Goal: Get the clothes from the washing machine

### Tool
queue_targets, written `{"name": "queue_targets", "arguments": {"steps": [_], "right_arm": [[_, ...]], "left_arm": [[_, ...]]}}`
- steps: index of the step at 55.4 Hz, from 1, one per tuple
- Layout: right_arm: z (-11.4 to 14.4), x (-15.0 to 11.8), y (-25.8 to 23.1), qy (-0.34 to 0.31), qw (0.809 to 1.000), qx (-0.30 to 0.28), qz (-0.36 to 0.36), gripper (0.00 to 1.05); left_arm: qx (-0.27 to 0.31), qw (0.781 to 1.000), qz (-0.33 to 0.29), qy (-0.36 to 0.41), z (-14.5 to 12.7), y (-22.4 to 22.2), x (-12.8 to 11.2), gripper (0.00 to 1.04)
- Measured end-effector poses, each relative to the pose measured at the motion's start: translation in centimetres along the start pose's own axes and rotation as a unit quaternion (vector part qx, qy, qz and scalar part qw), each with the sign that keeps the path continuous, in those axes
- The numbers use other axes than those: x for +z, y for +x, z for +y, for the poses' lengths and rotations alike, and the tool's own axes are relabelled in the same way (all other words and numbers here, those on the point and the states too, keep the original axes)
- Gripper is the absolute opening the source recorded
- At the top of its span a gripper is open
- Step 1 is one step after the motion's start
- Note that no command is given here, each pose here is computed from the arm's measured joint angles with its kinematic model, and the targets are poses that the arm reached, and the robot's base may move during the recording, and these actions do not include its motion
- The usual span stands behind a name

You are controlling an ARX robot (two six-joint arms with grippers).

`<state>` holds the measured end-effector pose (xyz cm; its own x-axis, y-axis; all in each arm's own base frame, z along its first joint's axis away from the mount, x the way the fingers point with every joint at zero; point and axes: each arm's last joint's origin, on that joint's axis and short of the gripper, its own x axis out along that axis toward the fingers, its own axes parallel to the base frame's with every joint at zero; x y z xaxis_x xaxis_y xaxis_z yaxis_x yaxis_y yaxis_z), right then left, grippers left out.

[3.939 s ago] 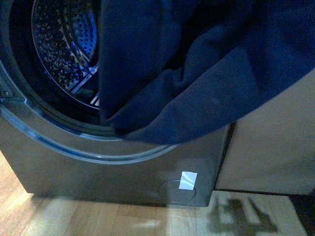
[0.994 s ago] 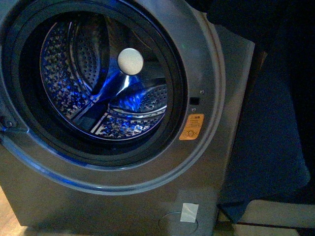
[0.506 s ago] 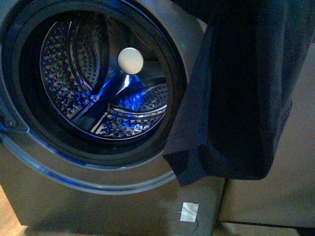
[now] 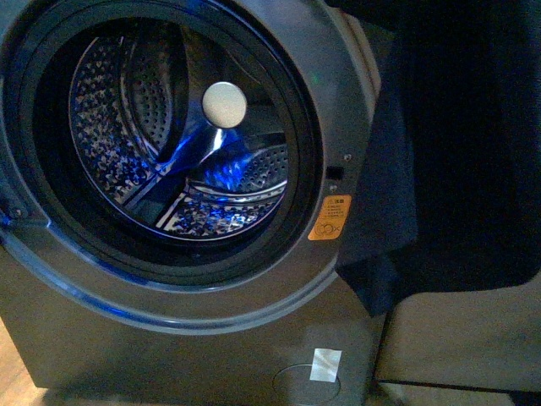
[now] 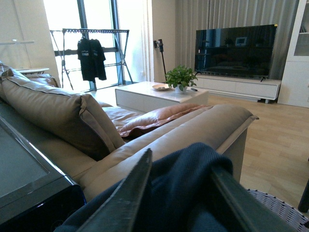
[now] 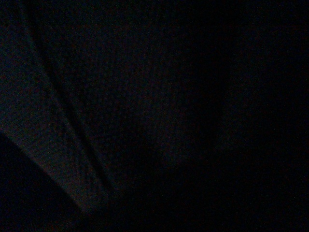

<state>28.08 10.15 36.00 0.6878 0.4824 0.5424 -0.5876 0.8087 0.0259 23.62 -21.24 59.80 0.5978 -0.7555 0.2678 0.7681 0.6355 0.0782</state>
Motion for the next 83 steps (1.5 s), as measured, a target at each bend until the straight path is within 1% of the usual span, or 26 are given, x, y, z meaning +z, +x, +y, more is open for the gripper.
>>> {"name": "queue_targets", "arguments": {"steps": [2, 4, 10, 11, 13, 17, 19, 22, 24, 28, 36, 40, 44, 51, 56, 63, 67, 73, 79, 83], "right_arm": [[-0.6, 0.6, -0.4, -0.009, 1.000, -0.011, -0.007, 0.15], [-1.1, 1.2, -0.8, -0.017, 1.000, -0.021, -0.012, 0.13], [-2.7, 2.9, -1.7, -0.040, 0.998, -0.048, -0.029, 0.12], [-3.3, 3.5, -2.1, -0.050, 0.996, -0.058, -0.035, 0.12], [-4.2, 4.5, -2.7, -0.063, 0.995, -0.070, -0.039, 0.12], [-5.6, 5.8, -3.7, -0.083, 0.992, -0.087, -0.044, 0.12], [-6.3, 6.5, -4.3, -0.093, 0.990, -0.096, -0.044, 0.12], [-7.3, 7.3, -5.0, -0.104, 0.988, -0.107, -0.043, 0.12], [-8.6, 8.3, -5.9, -0.119, 0.984, -0.122, -0.042, 0.12], [-10.5, 9.8, -7.3, -0.136, 0.980, -0.143, -0.033, 0.12], [-13.1, 12.0, -9.8, -0.166, 0.970, -0.178, -0.009, 0.12], [-14.4, 13.2, -11.3, -0.180, 0.963, -0.201, 0.012, 0.12], [-16.3, 14.4, -13.8, -0.192, 0.949, -0.242, 0.057, 0.12], [-18.4, 15.0, -17.0, -0.199, 0.931, -0.287, 0.110, 0.12], [-20.1, 15.1, -19.7, -0.209, 0.913, -0.321, 0.138, 0.12], [-22.2, 14.7, -23.7, -0.213, 0.884, -0.375, 0.179, 0.12], [-23.3, 14.0, -26.2, -0.195, 0.870, -0.405, 0.201, 0.12], [-24.7, 12.0, -30.2, -0.139, 0.848, -0.456, 0.233, 0.12], [-25.6, 9.3, -34.3, -0.061, 0.822, -0.503, 0.259, 0.12], [-26.0, 7.5, -36.6, -0.005, 0.801, -0.532, 0.275, 0.12]], "left_arm": [[0.000, 1.000, 0.000, 0.000, 0.0, 0.0, 0.0, 0.47], [0.000, 1.000, 0.000, 0.000, 0.0, 0.0, 0.0, 0.52], [0.000, 1.000, 0.000, 0.000, 0.0, 0.0, 0.0, 0.67], [-0.001, 1.000, 0.000, 0.000, 0.0, 0.0, 0.0, 0.72], [-0.001, 1.000, 0.000, 0.000, 0.0, 0.0, 0.0, 0.79], [-0.001, 1.000, 0.000, 0.000, 0.0, 0.0, 0.0, 0.90], [-0.001, 1.000, 0.000, 0.000, 0.0, 0.0, 0.0, 0.95], [-0.001, 1.000, 0.000, 0.001, 0.0, 0.0, 0.0, 1.00], [-0.001, 1.000, 0.000, 0.000, 0.0, 0.0, 0.0, 0.98], [-0.001, 1.000, 0.000, 0.000, 0.0, 0.0, 0.0, 0.98], [-0.001, 1.000, 0.000, 0.000, 0.0, 0.0, 0.0, 0.98], [-0.001, 1.000, 0.000, 0.000, 0.0, 0.0, 0.0, 0.98], [-0.001, 1.000, 0.000, 0.000, 0.0, 0.0, 0.0, 0.98], [-0.001, 1.000, 0.000, 0.000, 0.0, 0.0, 0.0, 0.98], [-0.001, 1.000, 0.000, 0.000, 0.0, 0.0, 0.0, 0.98], [-0.001, 1.000, 0.000, 0.000, 0.0, 0.0, 0.0, 0.98], [-0.001, 1.000, 0.000, 0.000, 0.0, 0.0, 0.0, 0.98], [-0.001, 1.000, -0.001, 0.000, 0.0, 0.0, 0.0, 0.98], [-0.001, 1.000, -0.001, 0.000, 0.0, 0.0, 0.0, 0.98], [-0.001, 1.000, -0.001, 0.000, 0.0, 0.0, 0.0, 0.98]]}}
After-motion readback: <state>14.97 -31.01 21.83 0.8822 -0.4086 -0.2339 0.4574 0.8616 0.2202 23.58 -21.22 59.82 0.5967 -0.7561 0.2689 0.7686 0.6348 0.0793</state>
